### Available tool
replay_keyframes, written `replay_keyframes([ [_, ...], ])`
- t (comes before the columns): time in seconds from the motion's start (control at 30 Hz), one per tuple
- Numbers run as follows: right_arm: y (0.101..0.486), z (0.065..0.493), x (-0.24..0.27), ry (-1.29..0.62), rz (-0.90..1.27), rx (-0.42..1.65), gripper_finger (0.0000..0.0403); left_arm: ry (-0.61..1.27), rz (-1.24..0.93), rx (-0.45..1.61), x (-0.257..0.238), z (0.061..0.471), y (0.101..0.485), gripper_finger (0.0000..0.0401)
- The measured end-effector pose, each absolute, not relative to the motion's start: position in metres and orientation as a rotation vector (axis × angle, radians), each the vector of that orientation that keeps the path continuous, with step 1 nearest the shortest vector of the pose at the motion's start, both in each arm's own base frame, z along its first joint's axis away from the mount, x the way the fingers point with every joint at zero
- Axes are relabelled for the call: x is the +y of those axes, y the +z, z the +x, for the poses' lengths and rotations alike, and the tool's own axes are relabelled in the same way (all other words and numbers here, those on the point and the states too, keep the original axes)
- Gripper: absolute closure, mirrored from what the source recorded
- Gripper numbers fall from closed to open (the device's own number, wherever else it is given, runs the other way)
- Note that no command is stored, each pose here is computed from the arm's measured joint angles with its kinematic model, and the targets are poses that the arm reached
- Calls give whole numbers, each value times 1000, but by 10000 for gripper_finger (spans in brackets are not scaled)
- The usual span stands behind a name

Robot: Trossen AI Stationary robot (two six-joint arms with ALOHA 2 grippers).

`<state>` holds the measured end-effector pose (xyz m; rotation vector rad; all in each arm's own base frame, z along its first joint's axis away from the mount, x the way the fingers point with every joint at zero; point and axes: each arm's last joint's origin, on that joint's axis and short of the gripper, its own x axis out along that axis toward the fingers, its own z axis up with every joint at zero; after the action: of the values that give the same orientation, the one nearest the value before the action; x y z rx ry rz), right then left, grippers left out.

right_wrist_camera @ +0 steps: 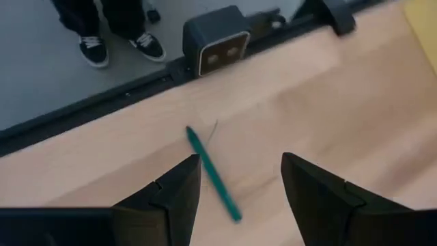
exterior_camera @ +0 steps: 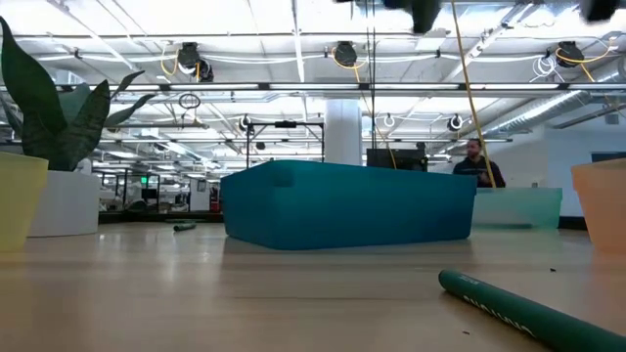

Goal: Sort crayons/erasers/pens/pencils in bins
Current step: Put the green crayon into the yellow bin

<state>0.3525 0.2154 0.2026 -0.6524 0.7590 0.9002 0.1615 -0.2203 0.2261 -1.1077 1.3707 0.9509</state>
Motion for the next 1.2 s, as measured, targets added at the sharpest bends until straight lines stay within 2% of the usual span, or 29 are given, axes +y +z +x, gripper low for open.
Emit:
replay_keyframes([
  [0.23,168,366,213,998,-725,761,206,1079,-1017,1420,-220,170,191,377],
  [0.4,147,370,213,1020,-731,799,206,1121,-994,1442,-213,176,180,370],
  [0.5,135,371,213,1033,-744,821,206,1123,-983,1458,-208,178,178,340],
  [0.67,127,372,214,1044,-742,834,207,1097,-971,1531,-204,182,177,259],
  [0.8,127,373,212,1055,-740,829,227,1020,-994,1540,-204,184,191,219],
  [0.9,126,374,210,1079,-721,825,254,968,-1049,1420,-202,185,209,212],
  [1.0,126,374,208,1084,-715,827,286,889,-1089,1200,-199,187,233,215],
  [1.2,126,376,207,1076,-724,823,348,761,-997,800,-190,192,261,230],
])
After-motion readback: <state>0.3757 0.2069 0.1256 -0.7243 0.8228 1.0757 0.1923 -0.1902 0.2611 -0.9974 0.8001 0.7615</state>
